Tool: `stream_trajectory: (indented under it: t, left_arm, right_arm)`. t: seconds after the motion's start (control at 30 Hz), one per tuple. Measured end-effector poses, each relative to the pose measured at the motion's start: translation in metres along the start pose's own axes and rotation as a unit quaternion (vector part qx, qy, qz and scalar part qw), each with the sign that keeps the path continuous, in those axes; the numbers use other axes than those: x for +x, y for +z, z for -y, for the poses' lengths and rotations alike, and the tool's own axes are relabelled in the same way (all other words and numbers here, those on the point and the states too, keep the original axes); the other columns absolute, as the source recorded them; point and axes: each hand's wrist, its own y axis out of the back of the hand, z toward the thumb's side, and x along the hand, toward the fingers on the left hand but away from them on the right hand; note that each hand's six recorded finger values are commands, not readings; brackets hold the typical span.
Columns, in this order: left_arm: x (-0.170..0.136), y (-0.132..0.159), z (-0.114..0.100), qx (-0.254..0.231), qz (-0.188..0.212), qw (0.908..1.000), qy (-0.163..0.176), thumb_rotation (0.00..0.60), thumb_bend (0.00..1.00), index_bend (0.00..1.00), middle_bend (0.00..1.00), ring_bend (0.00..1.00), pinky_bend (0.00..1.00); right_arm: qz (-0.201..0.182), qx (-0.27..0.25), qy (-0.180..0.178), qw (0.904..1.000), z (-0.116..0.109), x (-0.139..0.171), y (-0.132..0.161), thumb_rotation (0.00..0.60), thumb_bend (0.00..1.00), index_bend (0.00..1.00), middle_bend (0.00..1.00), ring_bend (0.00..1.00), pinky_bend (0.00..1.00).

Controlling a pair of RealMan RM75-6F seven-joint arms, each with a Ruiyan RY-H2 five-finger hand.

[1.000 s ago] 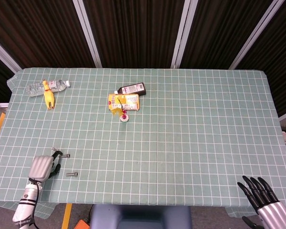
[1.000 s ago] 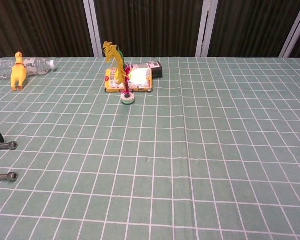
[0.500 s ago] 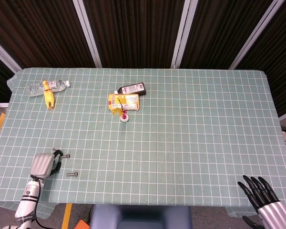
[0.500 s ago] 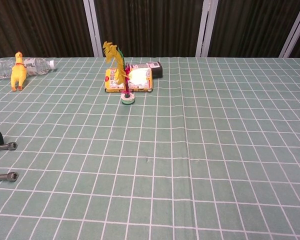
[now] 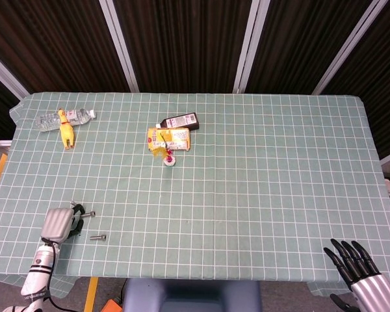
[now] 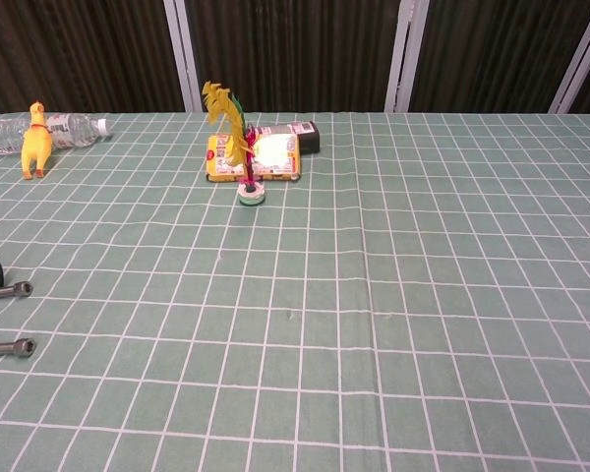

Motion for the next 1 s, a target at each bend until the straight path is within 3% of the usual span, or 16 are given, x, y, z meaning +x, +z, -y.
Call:
stream_trajectory:
  t: [0.6, 1.0]
  left_arm:
    - [0.003, 0.0, -0.002, -0.005, -0.002, 1.0, 0.008, 0.6, 0.43, 0.56, 1.0, 1.0, 1.0]
    - [0.0, 0.004, -0.015, -0.016, 0.006, 0.9995, 0.026, 0.6, 0.43, 0.57, 1.0, 1.0, 1.0]
  right_arm:
    - [0.001, 0.0, 0.0, 1.0, 0.0, 0.0, 0.0, 0.6, 0.18, 0.0, 0.0, 0.0, 0.0]
    - [-0.001, 0.0, 0.0, 1.0, 0.0, 0.001, 0.0, 0.6, 0.18, 0.0, 0.0, 0.0, 0.0]
